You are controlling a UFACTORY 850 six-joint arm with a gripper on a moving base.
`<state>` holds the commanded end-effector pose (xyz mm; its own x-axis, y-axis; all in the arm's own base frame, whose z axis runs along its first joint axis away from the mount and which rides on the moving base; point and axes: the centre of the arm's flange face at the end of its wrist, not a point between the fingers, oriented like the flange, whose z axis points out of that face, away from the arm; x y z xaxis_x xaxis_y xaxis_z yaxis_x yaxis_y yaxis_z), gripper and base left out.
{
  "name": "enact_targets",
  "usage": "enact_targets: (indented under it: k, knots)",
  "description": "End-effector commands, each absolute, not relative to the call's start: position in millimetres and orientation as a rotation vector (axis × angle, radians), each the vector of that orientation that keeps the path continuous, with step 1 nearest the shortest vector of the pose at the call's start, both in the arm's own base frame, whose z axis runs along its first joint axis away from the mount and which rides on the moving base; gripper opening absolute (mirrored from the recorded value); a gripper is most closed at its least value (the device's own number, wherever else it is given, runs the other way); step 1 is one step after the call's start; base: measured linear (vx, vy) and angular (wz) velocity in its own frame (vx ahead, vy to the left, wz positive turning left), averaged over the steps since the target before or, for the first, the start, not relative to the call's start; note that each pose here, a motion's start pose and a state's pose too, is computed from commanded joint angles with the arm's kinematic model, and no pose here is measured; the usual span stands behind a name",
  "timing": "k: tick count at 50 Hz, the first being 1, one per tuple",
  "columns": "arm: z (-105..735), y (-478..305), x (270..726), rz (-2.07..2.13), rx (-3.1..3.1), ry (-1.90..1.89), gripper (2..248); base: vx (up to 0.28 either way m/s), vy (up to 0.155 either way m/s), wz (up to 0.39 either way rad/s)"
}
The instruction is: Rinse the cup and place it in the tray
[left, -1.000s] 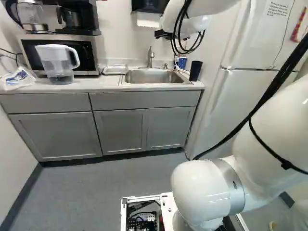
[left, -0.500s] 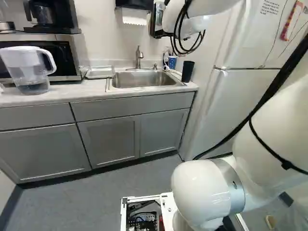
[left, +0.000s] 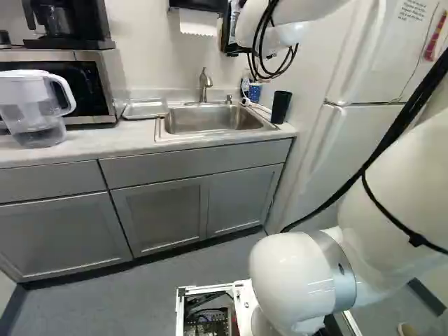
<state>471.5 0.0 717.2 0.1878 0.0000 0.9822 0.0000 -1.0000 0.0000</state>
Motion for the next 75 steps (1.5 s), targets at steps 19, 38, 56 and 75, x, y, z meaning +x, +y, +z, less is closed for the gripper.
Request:
enact_targets:
  k: [19,38,56,75]
  knots:
    - [717.2,0.0,471.5,2.002,2.421,0.000,247,0.134,0.067,-0.019]
    - [717.2,0.0,471.5,2.002,2.421,0.000,247,0.130,0.065,-0.018]
    - [717.2,0.0,471.5,2.002,2.421,0.000,247,0.111,0.061,-0.025]
    - [717.2,0.0,471.5,2.002,2.421,0.000,247,0.003,0.003,0.001]
